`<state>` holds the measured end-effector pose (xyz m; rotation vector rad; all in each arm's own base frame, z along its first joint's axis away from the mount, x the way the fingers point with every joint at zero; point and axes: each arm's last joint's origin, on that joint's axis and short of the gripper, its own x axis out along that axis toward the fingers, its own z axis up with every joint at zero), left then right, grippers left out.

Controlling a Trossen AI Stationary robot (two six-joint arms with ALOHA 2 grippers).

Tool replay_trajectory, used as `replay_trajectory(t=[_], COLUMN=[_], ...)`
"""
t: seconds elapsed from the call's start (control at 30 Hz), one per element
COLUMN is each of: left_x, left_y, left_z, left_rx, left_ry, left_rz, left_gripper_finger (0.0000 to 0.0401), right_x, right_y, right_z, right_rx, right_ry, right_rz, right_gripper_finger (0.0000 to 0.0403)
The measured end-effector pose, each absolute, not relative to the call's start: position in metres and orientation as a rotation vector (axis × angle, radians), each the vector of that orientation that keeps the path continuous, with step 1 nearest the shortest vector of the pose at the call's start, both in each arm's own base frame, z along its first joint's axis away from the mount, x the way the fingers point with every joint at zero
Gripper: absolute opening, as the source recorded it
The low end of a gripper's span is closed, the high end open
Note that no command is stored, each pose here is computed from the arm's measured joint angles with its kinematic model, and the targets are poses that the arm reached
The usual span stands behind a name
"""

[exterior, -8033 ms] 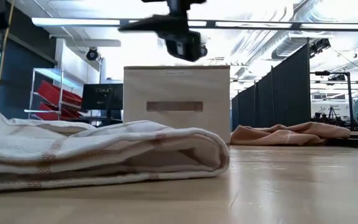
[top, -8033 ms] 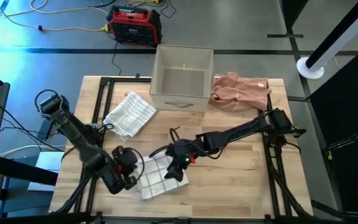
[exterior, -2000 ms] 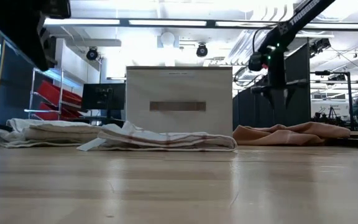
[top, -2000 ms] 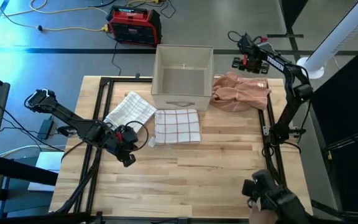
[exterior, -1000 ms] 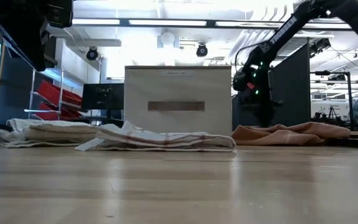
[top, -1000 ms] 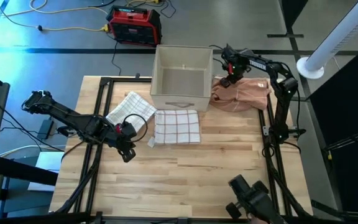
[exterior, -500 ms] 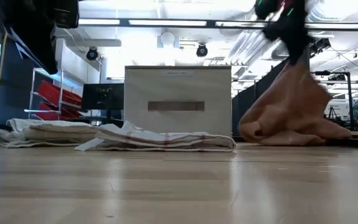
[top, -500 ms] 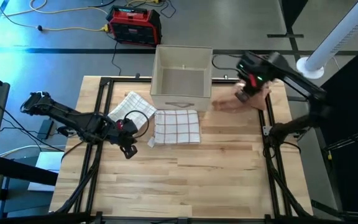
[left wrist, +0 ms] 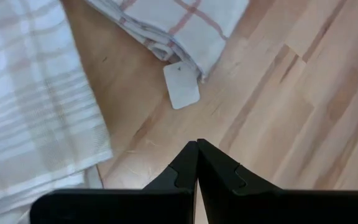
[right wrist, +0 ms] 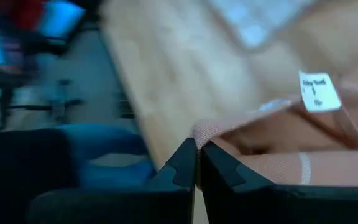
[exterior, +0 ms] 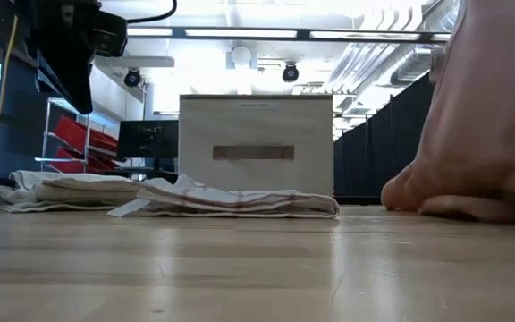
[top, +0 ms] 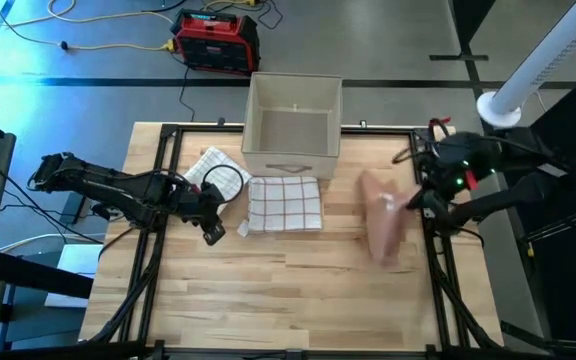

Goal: Fold towel
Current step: Fold the brown towel

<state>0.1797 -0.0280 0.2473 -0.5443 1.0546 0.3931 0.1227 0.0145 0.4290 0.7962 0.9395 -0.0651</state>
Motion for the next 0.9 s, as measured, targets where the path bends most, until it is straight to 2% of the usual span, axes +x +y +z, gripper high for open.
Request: replay_trajectory(t=[0.27, 0.5, 0.67, 0.8, 0.9], left_x=[0.181, 0.176, 0.173, 0.172, 0.172], left_y=[-0.032, -0.053, -0.064, -0.065, -0.065], left_z=[0.248, 0.248, 0.248, 0.248, 0.248], left_rx=[-0.512, -0.542, -0.433, -0.374, -0.369], left_ry=[1.078, 1.151, 1.151, 1.121, 1.109], left_rz=[0.276, 0.112, 0.041, 0.073, 0.099], left_gripper_finger=[0.0000, 0.0000, 0.0000, 0.0000, 0.0000], right_x=[0.193, 0.270, 0.319, 0.356, 0.377], right_y=[0.081, 0.133, 0.127, 0.090, 0.068], right_z=[0.443, 0.420, 0.405, 0.413, 0.422], right_rx=[0.805, 0.804, 0.677, 0.574, 0.565], right_ry=[0.759, 0.718, 0.608, 0.477, 0.439], right_rz=[0.353, 0.607, 0.535, 0.391, 0.366], right_gripper_finger=[0.0000, 0.0000, 0.0000, 0.0000, 0.0000])
